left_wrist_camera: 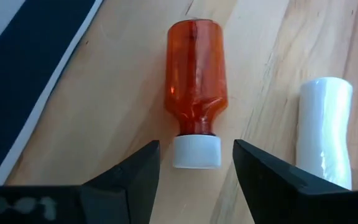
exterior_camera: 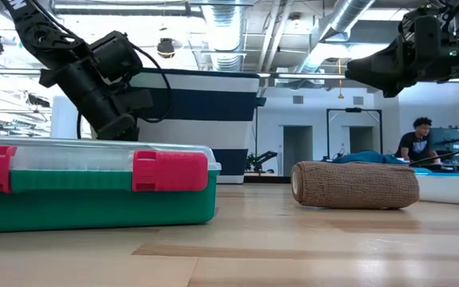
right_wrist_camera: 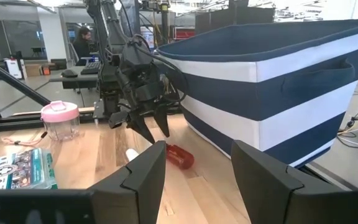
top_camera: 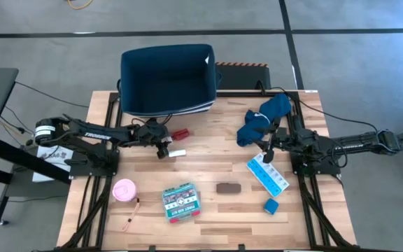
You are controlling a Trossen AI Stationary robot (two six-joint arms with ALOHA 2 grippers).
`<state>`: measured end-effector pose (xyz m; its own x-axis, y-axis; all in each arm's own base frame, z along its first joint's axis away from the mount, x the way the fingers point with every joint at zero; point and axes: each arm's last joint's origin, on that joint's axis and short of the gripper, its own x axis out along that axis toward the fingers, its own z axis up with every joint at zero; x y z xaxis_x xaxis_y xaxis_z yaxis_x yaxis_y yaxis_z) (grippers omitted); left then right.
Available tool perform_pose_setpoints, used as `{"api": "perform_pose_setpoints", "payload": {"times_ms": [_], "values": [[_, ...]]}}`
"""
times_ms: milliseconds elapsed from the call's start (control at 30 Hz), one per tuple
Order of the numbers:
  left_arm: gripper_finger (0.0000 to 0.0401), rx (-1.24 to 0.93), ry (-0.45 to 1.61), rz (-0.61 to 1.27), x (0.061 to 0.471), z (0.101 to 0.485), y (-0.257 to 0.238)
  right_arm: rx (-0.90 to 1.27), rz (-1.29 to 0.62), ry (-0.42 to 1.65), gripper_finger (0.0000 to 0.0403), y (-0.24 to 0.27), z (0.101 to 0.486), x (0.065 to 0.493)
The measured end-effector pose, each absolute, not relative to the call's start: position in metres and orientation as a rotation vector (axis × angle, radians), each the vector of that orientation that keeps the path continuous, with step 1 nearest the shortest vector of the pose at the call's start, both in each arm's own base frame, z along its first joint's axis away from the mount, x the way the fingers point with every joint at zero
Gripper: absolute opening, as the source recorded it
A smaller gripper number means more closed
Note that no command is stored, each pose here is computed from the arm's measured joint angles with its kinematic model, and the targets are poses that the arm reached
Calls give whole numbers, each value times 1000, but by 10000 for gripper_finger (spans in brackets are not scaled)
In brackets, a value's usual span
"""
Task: Pick & place medical supplies in basket/bin
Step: Put the red pill bottle into blue bin
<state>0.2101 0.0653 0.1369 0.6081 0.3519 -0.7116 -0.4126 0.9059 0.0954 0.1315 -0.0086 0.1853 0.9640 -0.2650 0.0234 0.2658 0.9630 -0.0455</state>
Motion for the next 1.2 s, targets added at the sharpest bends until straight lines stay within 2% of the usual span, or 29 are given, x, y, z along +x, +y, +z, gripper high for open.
{"api": "perform_pose_setpoints", "payload": {"times_ms": [367,567,700,867,933,1067,1200], "values": [[194,-110,817,426,229,101,71,-48,-268,-17,175,-9,185,132],[190,-117,790,429,234,96,72,-49,-268,-17,175,-8,185,132],[170,-115,795,421,234,95,72,-48,-268,-16,175,-8,185,132],[122,-138,793,413,234,95,69,-48,-268,-16,175,-8,185,132],[107,-142,774,397,236,98,66,-48,-268,-16,175,-8,185,132],[107,-156,720,358,241,114,55,-48,-268,-16,175,-8,185,132],[107,-109,511,305,259,162,40,-48,-268,-15,175,-9,185,132]]}}
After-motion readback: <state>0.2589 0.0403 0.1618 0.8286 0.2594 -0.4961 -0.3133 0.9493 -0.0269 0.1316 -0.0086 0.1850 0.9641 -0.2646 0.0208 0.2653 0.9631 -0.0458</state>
